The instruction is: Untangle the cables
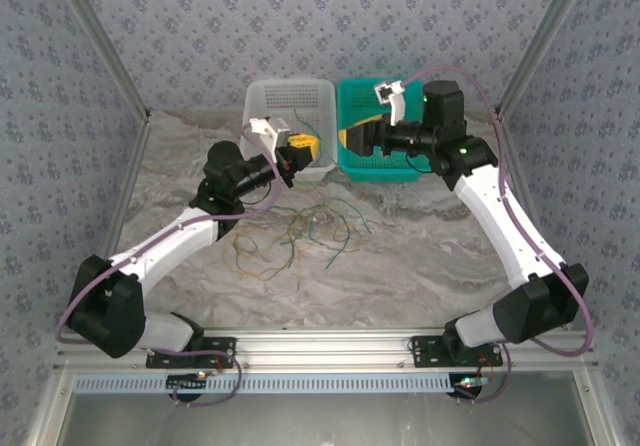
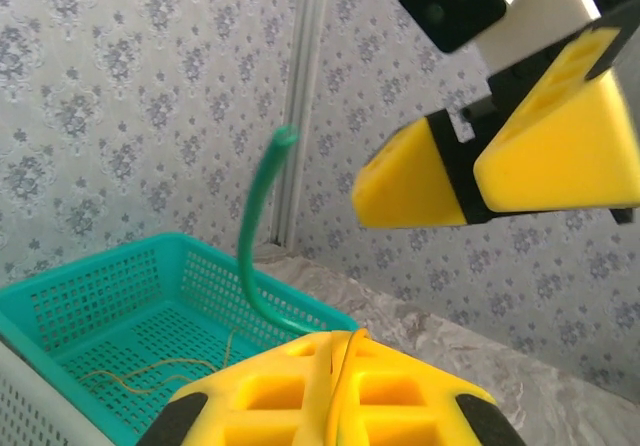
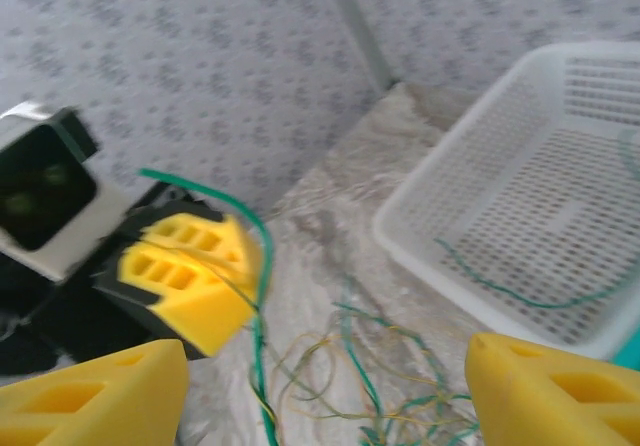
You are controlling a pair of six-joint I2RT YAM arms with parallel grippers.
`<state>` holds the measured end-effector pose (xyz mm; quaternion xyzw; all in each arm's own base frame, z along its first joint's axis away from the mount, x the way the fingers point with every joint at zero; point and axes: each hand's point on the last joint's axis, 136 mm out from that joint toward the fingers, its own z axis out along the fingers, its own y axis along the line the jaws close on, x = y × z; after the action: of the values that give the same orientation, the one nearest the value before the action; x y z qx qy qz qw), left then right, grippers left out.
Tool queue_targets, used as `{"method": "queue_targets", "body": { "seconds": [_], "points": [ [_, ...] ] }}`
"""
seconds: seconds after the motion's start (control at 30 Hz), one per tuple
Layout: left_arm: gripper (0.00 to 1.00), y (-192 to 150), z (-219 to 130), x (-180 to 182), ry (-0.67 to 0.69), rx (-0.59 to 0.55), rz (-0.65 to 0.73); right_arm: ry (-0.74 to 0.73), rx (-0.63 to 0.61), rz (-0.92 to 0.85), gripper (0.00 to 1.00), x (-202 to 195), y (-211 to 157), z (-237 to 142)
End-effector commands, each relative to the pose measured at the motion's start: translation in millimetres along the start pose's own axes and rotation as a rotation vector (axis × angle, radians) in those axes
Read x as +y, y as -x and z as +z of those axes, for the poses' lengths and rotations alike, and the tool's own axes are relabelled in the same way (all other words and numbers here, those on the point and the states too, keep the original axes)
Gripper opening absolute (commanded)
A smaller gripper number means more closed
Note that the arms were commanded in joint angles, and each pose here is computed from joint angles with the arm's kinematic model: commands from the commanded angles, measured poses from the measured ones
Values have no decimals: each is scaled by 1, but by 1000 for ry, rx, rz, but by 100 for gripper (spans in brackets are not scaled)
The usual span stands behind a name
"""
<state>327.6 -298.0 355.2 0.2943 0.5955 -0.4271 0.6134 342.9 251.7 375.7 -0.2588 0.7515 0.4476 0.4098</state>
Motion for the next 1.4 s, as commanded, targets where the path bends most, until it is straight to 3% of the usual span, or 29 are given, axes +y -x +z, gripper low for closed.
{"method": "queue_targets", "body": {
  "seconds": [0.0,0.17,0.53,0.63,0.77,0.9,1.17,1.37],
  "points": [
    [0,13,-5,-21,-83,-15,61,229,50,-86,79,40,-5,5],
    [0,13,-5,-32,-136,-5,82,377,110,-154,81,63,-6,24],
    [0,11,-9,-46,-169,7,123,393,235,-90,81,47,-10,64],
    [0,12,-12,-45,-156,1,132,403,249,-85,66,45,-15,67],
    [0,10,-13,-44,-147,1,133,375,243,-94,15,39,-15,69],
    [0,5,-16,-40,-120,8,130,238,223,-110,0,24,-7,70],
    [0,-5,-44,-21,28,26,139,-189,147,-108,0,-41,3,42],
    [0,-7,-69,-3,145,32,149,-542,43,-38,0,-98,16,-3]
  ]
}}
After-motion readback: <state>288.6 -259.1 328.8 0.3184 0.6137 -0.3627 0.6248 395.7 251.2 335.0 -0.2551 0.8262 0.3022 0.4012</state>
